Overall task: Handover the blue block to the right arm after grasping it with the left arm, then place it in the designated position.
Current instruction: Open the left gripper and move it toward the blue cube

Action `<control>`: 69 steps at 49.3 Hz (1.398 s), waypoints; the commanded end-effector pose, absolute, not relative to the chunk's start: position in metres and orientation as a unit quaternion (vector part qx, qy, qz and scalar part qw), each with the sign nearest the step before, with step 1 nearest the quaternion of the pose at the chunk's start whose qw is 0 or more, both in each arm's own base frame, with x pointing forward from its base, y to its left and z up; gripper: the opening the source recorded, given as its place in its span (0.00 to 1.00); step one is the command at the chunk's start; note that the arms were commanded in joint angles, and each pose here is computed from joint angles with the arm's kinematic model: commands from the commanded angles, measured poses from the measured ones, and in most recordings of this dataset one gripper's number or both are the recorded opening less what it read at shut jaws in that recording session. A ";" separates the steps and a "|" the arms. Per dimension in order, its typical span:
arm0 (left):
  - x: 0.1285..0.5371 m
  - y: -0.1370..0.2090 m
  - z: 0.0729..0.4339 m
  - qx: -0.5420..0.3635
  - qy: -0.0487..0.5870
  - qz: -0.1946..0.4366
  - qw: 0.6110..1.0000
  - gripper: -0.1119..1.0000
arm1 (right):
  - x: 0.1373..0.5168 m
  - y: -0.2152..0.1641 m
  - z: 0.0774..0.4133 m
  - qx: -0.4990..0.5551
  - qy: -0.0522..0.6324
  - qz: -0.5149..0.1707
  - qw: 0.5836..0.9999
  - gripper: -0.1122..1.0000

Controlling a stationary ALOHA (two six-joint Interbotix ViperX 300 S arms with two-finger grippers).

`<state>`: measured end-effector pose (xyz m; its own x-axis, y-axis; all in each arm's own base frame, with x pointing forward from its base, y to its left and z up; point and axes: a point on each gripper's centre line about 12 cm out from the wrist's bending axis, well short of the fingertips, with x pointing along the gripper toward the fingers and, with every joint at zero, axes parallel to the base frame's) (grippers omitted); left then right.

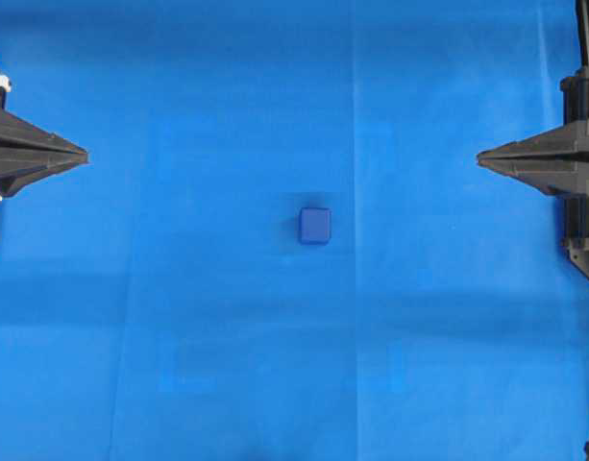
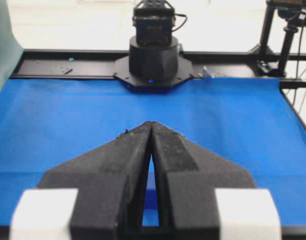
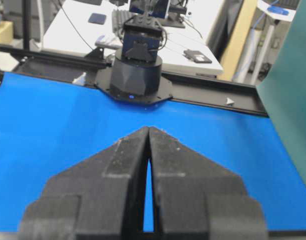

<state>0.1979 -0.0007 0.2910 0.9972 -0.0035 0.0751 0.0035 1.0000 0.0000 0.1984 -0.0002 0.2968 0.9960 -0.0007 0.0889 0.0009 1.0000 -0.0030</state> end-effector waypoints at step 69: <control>0.203 0.000 0.294 -0.003 -0.039 -0.002 0.999 0.93 | 0.210 -0.001 0.297 0.018 -0.004 -0.003 1.000 0.97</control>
